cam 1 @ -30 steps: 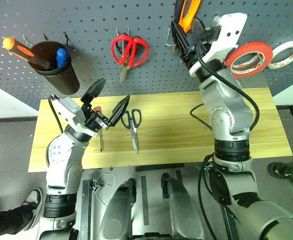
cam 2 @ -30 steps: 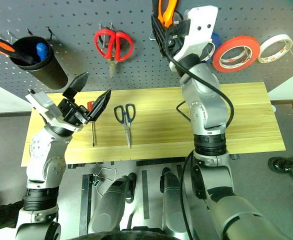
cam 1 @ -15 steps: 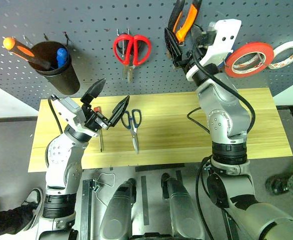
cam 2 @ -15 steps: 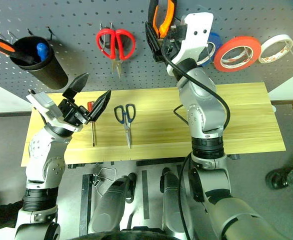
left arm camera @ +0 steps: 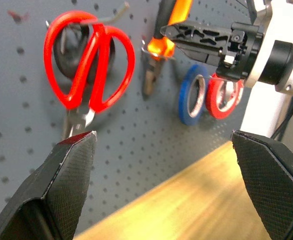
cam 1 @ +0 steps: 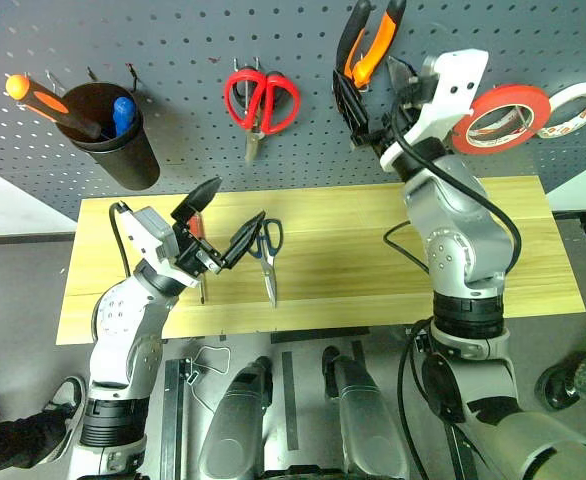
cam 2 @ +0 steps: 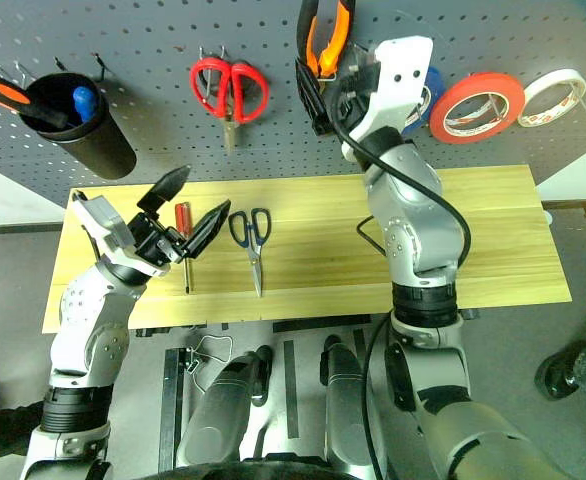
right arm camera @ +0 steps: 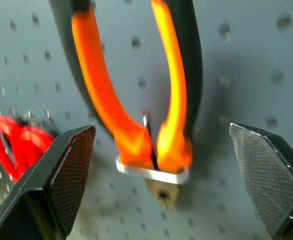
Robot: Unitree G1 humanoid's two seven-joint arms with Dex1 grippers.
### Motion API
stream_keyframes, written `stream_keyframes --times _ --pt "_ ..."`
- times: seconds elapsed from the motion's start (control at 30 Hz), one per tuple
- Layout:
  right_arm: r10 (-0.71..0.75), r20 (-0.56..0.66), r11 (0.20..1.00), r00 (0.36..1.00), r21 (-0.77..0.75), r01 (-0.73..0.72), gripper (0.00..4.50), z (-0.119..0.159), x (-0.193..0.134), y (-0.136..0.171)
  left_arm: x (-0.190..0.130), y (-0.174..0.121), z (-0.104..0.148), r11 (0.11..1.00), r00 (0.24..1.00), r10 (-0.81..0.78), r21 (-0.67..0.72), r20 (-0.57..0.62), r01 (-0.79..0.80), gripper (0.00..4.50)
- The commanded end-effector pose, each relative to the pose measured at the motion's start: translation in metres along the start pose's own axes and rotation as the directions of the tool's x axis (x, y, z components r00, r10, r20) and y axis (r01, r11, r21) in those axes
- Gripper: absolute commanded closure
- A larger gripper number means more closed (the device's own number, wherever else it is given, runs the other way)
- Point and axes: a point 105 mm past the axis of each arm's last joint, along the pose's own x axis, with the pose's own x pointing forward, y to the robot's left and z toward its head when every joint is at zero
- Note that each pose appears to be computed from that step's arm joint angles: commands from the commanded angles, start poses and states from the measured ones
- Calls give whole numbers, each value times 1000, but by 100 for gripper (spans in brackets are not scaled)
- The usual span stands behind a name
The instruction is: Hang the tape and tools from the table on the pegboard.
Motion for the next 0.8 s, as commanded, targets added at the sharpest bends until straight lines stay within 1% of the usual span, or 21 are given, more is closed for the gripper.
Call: stream_keyframes --times 0.03,0.17,0.3,0.4,0.47,0.53,0.6,0.7,0.8 --pt "23 43 999 999 -26 -22 4 16 -10 5 2 -4 13 999 999 -25 27 43 24 0" --pt "13 9 999 1000 -37 -12 4 11 -23 0 1 -4 12 999 999 -25 29 37 24 0" --pt "38 -37 998 999 -44 -40 4 6 -39 -1 -3 -4 8 999 1000 -22 32 16 22 0" --pt "121 -82 992 989 -24 -123 4 5 -54 5 -7 -2 6 999 1000 -5 48 -3 6 0" --pt "239 -118 971 964 21 -239 4 5 -69 18 -12 2 5 998 999 25 62 -23 -23 0" --pt "356 -156 935 922 61 -350 4 5 -85 32 -17 8 0 994 994 90 69 -69 -85 0" --pt "421 -228 907 878 88 -413 4 -3 -101 39 -26 15 -10 983 973 180 64 -144 -172 0" --pt "417 -331 907 846 89 -412 4 -19 -115 40 -38 19 -25 960 923 279 50 -264 -276 0" --pt "382 -384 922 841 101 -373 4 -34 -120 44 -47 13 -43 939 863 331 42 -382 -342 0"
